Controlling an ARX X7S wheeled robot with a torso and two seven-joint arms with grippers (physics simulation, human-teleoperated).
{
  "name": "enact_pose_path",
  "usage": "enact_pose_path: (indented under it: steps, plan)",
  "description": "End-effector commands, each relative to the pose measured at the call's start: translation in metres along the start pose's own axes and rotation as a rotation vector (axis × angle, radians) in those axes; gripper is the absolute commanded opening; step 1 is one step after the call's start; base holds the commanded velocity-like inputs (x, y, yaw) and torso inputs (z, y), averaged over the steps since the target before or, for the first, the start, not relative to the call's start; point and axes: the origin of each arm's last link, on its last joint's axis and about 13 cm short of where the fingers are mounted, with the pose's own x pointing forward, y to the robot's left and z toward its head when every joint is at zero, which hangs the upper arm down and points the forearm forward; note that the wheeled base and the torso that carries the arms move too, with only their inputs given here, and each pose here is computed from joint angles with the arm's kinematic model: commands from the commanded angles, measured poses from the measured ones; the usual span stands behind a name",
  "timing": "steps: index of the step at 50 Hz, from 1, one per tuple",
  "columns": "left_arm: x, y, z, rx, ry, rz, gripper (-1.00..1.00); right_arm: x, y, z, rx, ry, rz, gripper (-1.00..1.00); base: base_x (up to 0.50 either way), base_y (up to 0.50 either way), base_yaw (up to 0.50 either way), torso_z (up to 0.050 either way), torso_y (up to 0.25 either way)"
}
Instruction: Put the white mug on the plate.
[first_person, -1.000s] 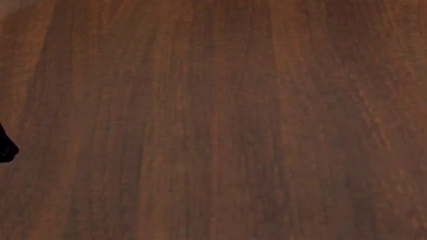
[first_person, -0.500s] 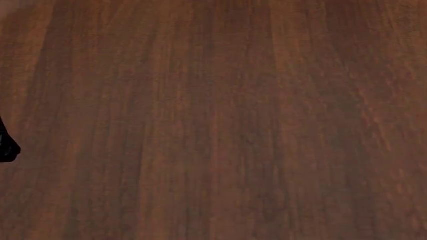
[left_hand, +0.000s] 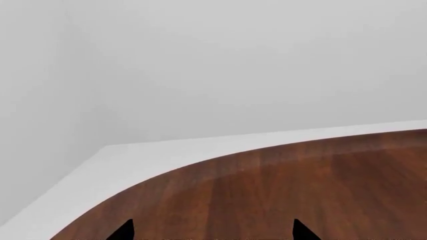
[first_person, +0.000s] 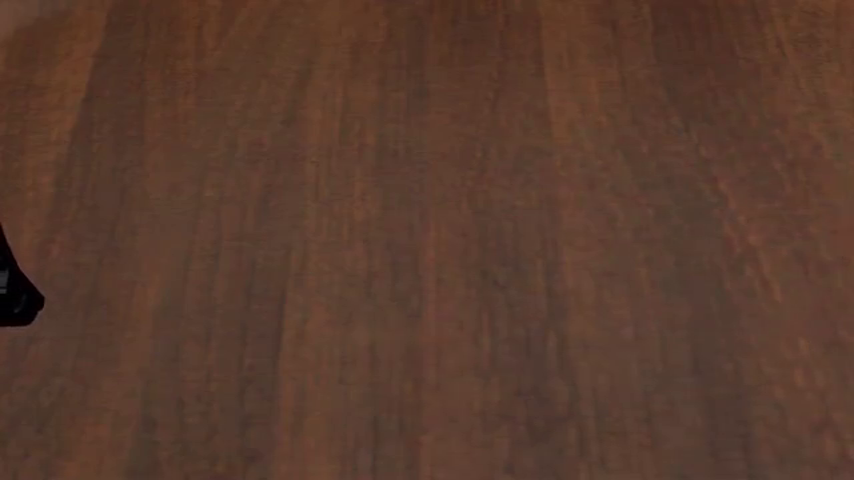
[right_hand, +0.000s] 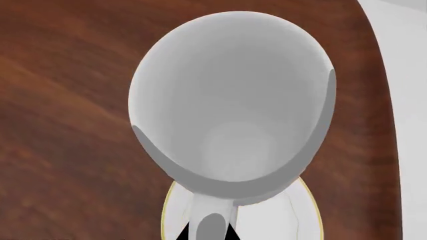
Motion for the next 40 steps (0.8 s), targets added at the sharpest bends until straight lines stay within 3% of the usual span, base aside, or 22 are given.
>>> enact_pose_path:
  steps: [1,24,40]
  plan:
    - [0.002,0.001,0.005,0.002,0.003,0.001,1.0,0.004,-0.007,-0.01,0.021,0.016,-0.015,-1.0,0.0,0.0,0.0,0.0,0.0]
    - [-0.001,0.001,0.006,0.007,-0.002,0.001,1.0,0.012,-0.028,-0.029,0.094,0.05,-0.024,-1.0,0.0,0.0,0.0,0.0,0.0]
    - [-0.003,0.0,0.004,0.005,-0.001,-0.002,1.0,0.011,-0.024,-0.04,0.122,0.077,-0.019,-1.0,0.0,0.0,0.0,0.0,0.0]
